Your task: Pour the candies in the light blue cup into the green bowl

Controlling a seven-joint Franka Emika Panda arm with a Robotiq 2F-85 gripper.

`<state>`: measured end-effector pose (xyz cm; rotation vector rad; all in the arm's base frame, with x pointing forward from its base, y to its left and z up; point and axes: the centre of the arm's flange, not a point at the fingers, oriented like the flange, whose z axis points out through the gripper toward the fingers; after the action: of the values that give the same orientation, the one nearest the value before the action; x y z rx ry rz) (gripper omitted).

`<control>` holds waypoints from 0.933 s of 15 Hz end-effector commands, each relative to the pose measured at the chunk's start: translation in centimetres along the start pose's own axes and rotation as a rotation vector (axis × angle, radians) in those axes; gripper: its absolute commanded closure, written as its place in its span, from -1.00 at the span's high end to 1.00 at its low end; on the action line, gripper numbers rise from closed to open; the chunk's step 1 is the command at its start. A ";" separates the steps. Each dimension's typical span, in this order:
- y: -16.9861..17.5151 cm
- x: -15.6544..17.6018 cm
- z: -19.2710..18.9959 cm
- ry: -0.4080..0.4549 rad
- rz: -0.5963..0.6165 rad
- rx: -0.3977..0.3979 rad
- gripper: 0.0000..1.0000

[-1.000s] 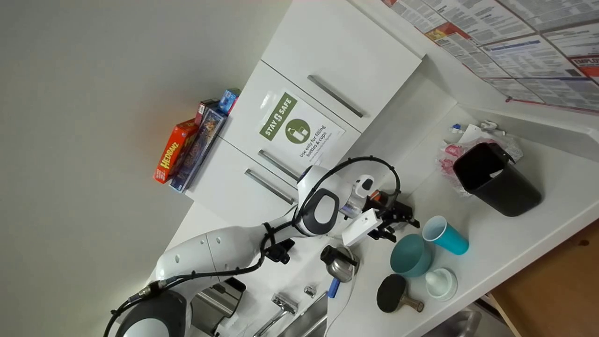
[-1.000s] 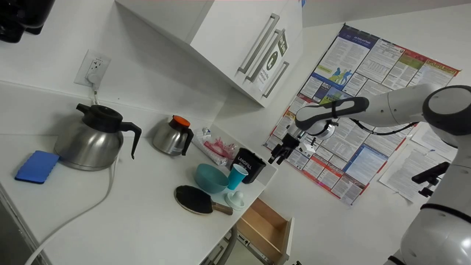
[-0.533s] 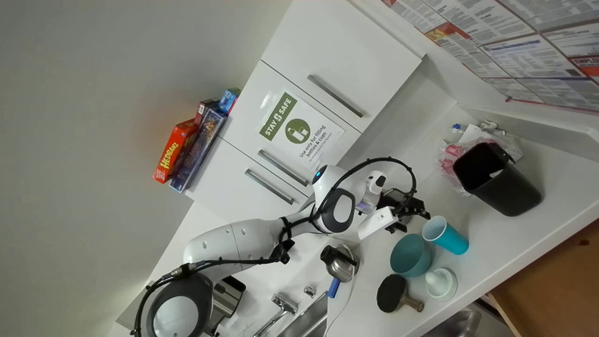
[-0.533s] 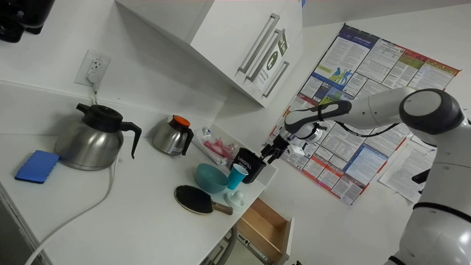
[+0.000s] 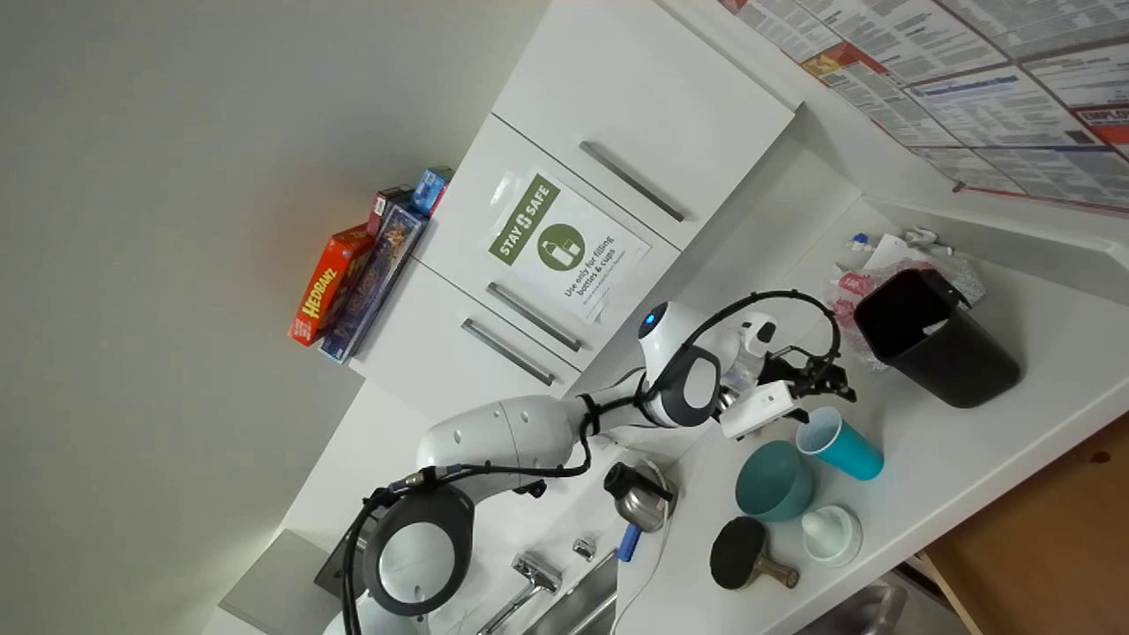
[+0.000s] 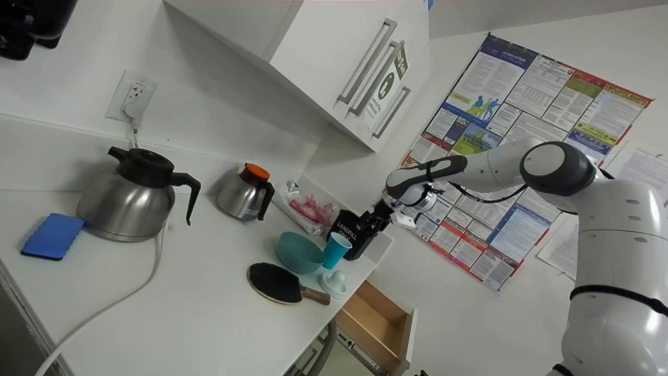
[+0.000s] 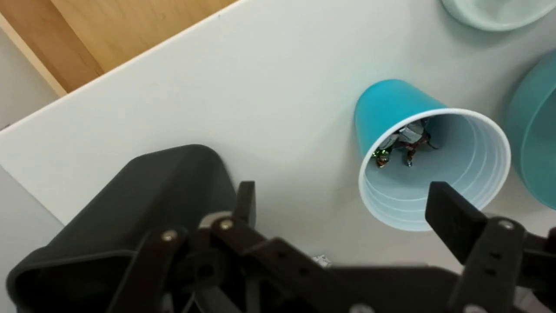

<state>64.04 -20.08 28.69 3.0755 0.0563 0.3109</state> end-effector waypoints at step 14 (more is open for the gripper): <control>-0.3 3.0 7.2 -0.030 -0.018 0.008 -0.15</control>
<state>67.35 -19.71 22.20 3.0926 0.1053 0.2577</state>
